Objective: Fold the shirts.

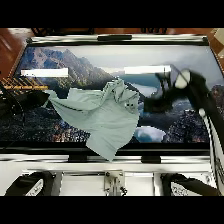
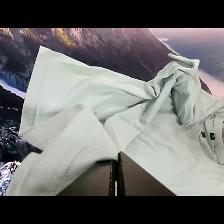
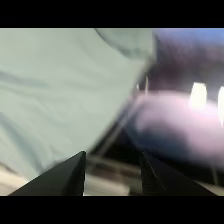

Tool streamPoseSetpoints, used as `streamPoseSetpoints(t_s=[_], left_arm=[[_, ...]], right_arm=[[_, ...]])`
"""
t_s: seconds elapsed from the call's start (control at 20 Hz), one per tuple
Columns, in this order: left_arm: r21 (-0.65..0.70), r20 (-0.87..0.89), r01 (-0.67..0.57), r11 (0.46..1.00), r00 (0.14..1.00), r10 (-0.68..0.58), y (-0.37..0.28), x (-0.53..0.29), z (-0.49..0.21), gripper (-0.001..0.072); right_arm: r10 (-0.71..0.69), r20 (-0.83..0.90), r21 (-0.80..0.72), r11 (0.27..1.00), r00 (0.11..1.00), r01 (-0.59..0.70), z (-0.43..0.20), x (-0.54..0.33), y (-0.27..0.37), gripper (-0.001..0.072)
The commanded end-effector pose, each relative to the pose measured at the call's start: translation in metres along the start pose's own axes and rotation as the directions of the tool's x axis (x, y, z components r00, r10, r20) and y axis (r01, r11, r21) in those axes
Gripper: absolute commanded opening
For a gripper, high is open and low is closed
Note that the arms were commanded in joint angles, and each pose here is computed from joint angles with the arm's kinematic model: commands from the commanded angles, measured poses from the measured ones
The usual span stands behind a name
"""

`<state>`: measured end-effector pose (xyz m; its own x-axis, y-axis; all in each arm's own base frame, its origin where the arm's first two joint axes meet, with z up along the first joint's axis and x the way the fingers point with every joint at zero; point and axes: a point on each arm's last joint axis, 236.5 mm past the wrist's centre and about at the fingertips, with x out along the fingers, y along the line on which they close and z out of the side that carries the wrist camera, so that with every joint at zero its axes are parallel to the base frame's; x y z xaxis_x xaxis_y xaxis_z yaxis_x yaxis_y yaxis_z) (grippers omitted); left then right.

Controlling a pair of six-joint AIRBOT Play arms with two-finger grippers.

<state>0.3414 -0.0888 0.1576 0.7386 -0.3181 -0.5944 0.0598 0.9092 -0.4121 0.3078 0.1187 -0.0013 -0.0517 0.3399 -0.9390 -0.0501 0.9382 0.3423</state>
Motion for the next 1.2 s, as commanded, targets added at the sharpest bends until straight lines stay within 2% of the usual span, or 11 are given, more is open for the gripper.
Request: streamPoseSetpoints(t_s=[0.0,0.1,0.15,0.35,0.75,0.8,0.85,0.9,1.0,1.05,1.15], left_arm=[[0.003,0.007,0.002,1.0,1.0,-0.002,0.0,0.0,0.001,0.003],[0.006,0.006,0.002,1.0,1.0,-0.002,0.0,0.0,0.001,0.0031],[0.006,0.006,0.002,1.0,1.0,-0.002,0.0,0.0,0.001,0.0031],[0.006,0.006,0.003,1.0,1.0,-0.003,-0.001,0.0,0.001,0.003],[0.052,0.007,0.002,0.999,1.0,-0.002,0.0,0.0,0.001,0.0031],[0.077,0.007,0.002,0.997,1.0,-0.002,0.0,0.0,0.001,0.0031],[0.098,0.008,0.0,0.995,1.0,-0.001,0.0,0.0,0.002,0.0031],[0.113,0.011,-0.001,0.994,1.0,0.0,0.0,-0.001,0.003,0.0031],[0.178,0.045,-0.02,0.984,0.999,0.012,-0.002,-0.01,0.018,0.0031],[0.3,0.073,-0.049,0.953,0.997,0.028,-0.005,-0.025,0.033,0.003],[0.433,0.208,-0.137,0.891,0.977,0.049,-0.02,-0.077,0.083,0.0031]], right_arm=[[0.138,-0.159,0.245,0.965,0.978,-0.096,-0.098,0.061,-0.006,0.0613],[0.309,-0.141,0.356,0.902,0.94,-0.243,-0.114,0.091,0.027,0.0619],[0.322,-0.121,0.374,0.891,0.939,-0.257,-0.115,0.1,0.033,0.0619],[0.279,0.031,0.413,0.871,0.96,-0.267,-0.085,0.122,0.053,0.0619],[0.273,0.316,0.523,0.749,0.908,-0.407,-0.018,0.14,0.077,0.0615],[0.292,0.328,0.497,0.756,0.899,-0.427,-0.013,0.135,0.084,0.0391],[0.322,0.316,0.468,0.765,0.892,-0.442,-0.011,0.128,0.095,0.0081],[0.358,0.31,0.388,0.798,0.881,-0.461,-0.006,0.114,0.107,0.0074],[0.411,0.341,0.086,0.882,0.846,-0.463,0.013,0.06,0.127,0.0074],[0.398,0.383,-0.1,0.915,0.834,-0.391,0.025,0.02,0.126,0.0075],[0.289,0.588,-0.274,0.95,0.755,-0.151,0.048,-0.106,0.104,0.0075]])
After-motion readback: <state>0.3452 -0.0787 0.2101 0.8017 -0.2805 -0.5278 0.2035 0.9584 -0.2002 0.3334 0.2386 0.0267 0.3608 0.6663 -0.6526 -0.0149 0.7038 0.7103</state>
